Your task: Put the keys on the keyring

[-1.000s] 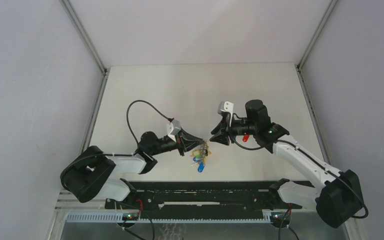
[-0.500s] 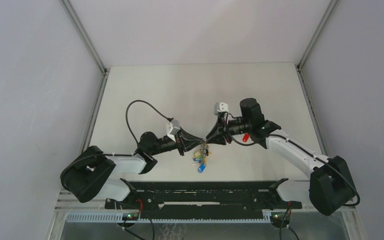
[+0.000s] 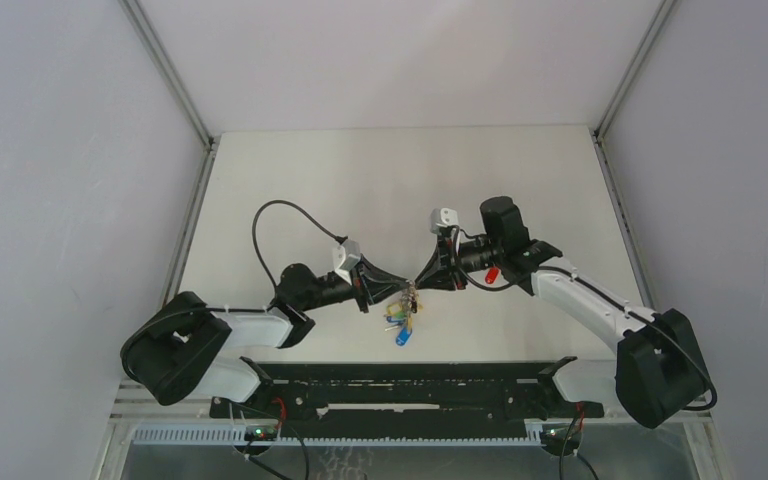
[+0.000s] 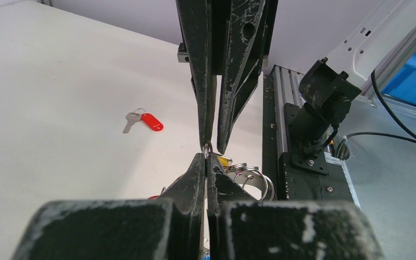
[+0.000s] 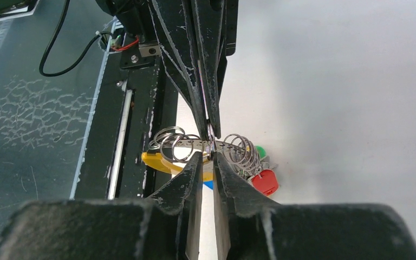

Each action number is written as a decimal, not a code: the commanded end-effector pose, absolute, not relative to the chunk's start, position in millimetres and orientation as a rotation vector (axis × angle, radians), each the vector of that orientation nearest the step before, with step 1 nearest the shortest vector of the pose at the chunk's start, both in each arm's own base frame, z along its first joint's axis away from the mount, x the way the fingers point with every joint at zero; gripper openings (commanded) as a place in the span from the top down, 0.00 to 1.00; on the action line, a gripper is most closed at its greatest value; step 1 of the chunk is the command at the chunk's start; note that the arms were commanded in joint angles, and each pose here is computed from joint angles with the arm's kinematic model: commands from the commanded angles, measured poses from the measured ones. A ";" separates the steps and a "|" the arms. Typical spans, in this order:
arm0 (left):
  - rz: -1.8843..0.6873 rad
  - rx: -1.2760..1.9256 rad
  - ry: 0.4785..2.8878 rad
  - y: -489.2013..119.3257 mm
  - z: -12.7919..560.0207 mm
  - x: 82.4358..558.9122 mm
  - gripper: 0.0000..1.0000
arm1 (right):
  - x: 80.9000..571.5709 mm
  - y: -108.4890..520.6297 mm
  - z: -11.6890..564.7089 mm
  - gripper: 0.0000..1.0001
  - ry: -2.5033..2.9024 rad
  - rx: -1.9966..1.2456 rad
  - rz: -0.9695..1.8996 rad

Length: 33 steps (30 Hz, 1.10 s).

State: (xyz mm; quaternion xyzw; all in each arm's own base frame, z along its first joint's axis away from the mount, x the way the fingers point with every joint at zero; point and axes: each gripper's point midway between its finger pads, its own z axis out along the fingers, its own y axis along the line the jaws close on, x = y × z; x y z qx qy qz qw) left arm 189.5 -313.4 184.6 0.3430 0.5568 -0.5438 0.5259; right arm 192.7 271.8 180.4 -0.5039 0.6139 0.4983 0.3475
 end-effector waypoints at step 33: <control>-1.290 0.741 1.181 -298.6 224.8 185.8 1.00 | 200.8 272.7 176.8 1.00 1.704 -1.280 1.297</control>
